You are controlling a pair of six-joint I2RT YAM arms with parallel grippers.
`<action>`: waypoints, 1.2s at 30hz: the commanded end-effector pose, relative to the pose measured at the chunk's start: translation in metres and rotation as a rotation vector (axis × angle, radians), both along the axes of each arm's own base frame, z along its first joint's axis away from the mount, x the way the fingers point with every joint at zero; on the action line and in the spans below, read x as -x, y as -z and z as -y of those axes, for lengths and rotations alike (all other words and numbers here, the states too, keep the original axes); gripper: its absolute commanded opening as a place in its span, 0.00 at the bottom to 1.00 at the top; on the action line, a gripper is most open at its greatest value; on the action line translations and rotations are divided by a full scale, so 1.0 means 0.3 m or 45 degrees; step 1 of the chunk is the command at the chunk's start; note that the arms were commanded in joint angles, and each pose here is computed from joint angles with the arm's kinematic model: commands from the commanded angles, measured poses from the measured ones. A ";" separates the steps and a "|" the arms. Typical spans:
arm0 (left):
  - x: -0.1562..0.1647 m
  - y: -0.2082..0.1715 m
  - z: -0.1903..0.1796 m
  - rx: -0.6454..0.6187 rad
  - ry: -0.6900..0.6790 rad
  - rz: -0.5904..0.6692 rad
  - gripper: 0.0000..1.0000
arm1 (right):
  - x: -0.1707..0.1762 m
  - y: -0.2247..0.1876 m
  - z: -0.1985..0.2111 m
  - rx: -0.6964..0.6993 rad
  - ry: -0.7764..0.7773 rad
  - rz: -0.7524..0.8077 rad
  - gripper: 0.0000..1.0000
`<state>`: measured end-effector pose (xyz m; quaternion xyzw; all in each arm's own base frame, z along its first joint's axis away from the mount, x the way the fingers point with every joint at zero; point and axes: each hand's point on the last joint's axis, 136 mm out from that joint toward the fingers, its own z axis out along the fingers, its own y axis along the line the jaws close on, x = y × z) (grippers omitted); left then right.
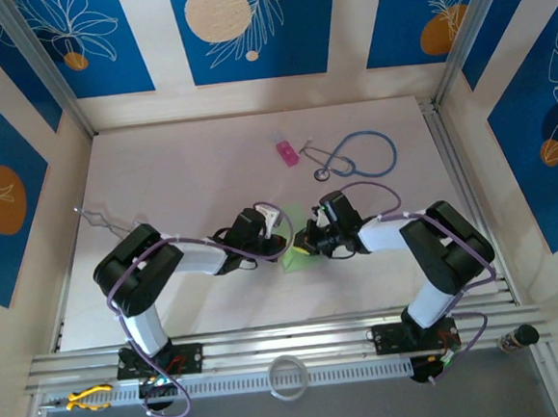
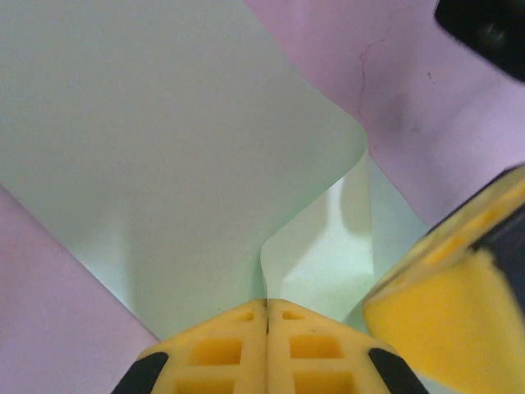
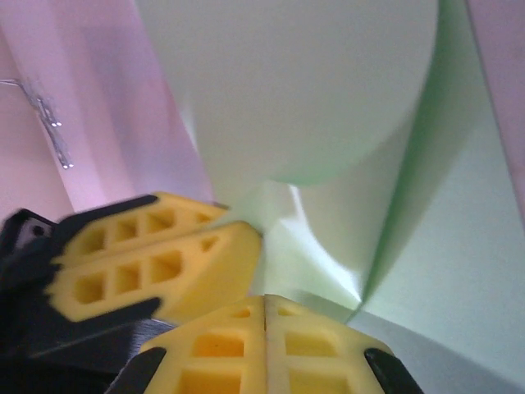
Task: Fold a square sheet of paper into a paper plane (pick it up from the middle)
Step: Fold the triangle a second time at the center of the table.
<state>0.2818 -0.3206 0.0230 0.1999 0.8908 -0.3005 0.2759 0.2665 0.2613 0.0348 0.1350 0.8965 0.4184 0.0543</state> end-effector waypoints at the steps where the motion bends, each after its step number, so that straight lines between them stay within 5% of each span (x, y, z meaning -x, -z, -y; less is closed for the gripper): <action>1: 0.021 0.081 -0.049 -0.066 -0.026 -0.093 0.06 | -0.033 -0.028 0.009 -0.001 -0.011 0.024 0.00; 13: 0.021 0.082 -0.047 -0.069 -0.017 -0.100 0.05 | -0.025 0.136 0.078 0.181 0.066 -0.065 0.00; 25: 0.024 0.089 -0.050 -0.078 -0.013 -0.111 0.05 | -0.122 -0.045 0.040 0.020 0.020 0.097 0.01; 36: 0.023 0.092 -0.055 -0.081 -0.014 -0.114 0.05 | -0.079 0.148 0.132 0.168 0.147 -0.104 0.00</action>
